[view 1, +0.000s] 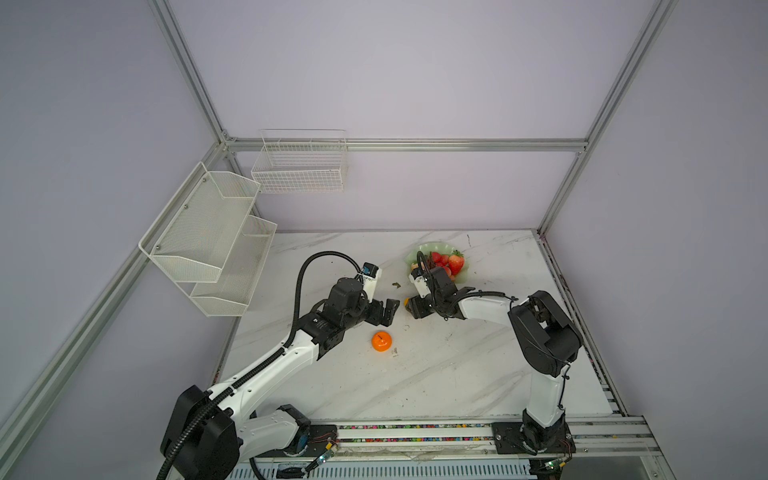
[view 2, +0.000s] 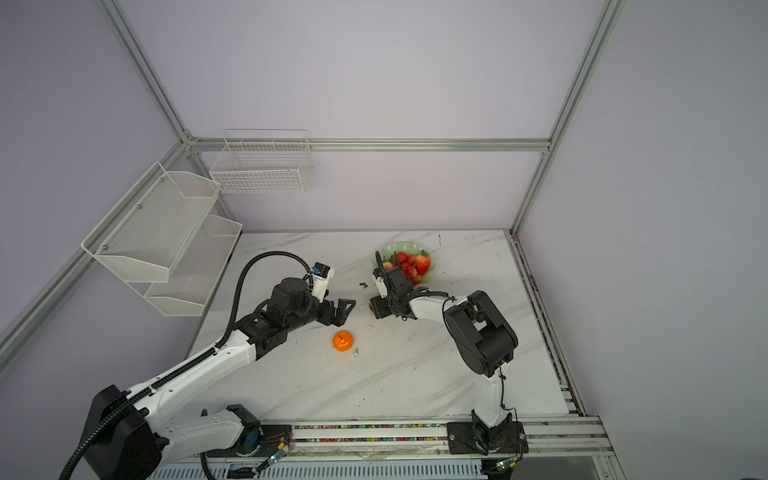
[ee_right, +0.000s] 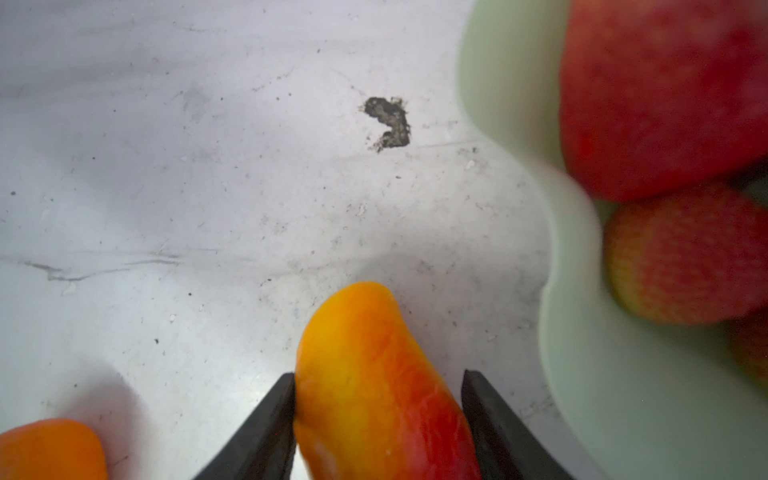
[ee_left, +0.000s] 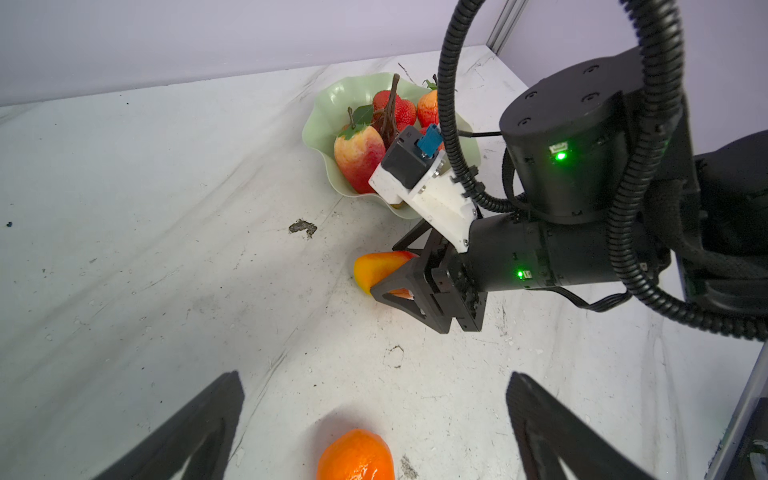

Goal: Place and organize the fake fruits in the fruit bowl
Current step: 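Lift the mango with the right gripper and place it in the bowl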

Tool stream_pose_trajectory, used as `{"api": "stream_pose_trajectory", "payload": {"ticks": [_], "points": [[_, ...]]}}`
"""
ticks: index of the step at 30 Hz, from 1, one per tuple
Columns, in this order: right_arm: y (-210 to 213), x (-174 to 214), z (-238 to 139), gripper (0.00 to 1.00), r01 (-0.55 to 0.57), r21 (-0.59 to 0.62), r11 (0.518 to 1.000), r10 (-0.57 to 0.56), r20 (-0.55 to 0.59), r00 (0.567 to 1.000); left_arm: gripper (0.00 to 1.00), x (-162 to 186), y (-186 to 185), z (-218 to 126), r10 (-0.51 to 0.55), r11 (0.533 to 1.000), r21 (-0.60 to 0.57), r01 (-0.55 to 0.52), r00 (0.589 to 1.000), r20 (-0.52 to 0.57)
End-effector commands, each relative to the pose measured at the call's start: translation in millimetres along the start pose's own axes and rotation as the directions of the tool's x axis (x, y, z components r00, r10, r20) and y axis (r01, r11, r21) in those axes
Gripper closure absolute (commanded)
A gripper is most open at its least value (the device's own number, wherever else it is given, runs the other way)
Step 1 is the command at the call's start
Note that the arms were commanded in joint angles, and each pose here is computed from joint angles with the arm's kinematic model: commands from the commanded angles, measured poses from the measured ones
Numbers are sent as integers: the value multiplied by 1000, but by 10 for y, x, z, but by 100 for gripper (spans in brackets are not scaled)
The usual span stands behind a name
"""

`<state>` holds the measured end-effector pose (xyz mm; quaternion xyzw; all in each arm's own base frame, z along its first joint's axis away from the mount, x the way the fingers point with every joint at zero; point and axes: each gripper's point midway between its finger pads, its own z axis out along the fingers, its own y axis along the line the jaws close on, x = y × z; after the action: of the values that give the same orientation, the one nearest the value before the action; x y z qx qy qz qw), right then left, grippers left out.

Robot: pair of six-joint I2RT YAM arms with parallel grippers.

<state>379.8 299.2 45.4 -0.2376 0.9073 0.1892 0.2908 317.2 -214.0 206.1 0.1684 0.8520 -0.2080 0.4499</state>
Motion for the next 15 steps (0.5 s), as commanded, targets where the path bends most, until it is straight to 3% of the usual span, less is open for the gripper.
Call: {"api": "stream_pose_trajectory", "payload": {"ticks": [1,5,9,15], "points": [[77,-43,-130,49,13,-17,1000,-13,8,1000,0,51,31,-20,-11,1000,-2,11,1000,13],[184,-276,-433,50,4,-47,999,0,81,997,0,18,37,-43,-11,1000,-8,11,1000,24],[74,-578,-784,49,-31,10,999,29,157,987,0,-22,38,-80,-8,1000,-11,8,999,37],[-559,-784,-1102,49,-165,132,977,134,216,967,0,-11,20,-79,-11,1000,-1,11,999,30]]}}
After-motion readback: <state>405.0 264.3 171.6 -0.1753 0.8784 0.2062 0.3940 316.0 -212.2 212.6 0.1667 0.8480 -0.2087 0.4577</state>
